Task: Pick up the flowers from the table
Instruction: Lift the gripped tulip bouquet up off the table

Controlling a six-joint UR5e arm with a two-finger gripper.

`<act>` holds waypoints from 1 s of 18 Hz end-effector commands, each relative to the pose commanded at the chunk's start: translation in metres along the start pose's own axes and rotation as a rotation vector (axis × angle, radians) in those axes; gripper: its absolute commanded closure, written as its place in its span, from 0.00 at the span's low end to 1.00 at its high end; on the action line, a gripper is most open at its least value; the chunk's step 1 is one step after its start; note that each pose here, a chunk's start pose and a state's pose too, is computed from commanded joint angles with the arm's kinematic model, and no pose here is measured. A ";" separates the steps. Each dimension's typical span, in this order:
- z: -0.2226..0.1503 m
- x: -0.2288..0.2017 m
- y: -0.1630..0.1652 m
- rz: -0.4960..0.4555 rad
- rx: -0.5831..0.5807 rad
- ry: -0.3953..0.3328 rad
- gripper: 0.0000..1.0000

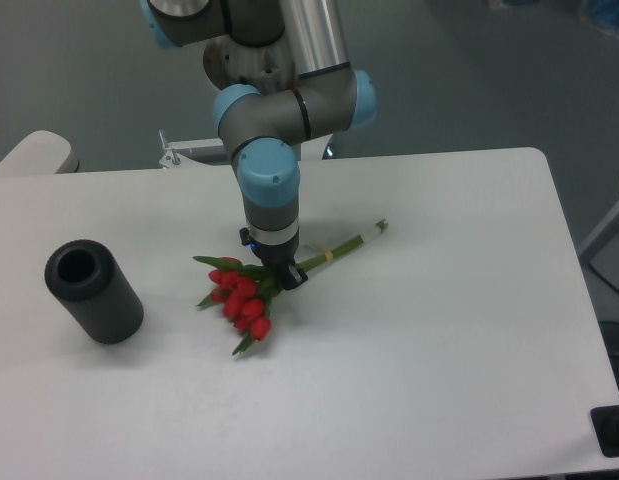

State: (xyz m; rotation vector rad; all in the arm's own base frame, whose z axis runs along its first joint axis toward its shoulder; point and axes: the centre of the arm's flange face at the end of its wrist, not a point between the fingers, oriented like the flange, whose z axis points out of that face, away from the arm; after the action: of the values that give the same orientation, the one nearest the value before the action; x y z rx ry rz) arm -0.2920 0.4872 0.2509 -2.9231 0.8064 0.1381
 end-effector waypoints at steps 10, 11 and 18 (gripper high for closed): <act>-0.108 -0.100 0.009 -0.084 0.348 -0.045 0.64; -0.117 -0.107 0.010 -0.099 0.382 -0.056 0.64; -0.138 -0.124 0.018 -0.125 0.615 -0.056 0.64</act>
State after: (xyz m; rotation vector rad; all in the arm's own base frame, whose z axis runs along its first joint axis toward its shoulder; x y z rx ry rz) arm -0.3991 0.5172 0.4006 -2.3639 0.5314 -0.0361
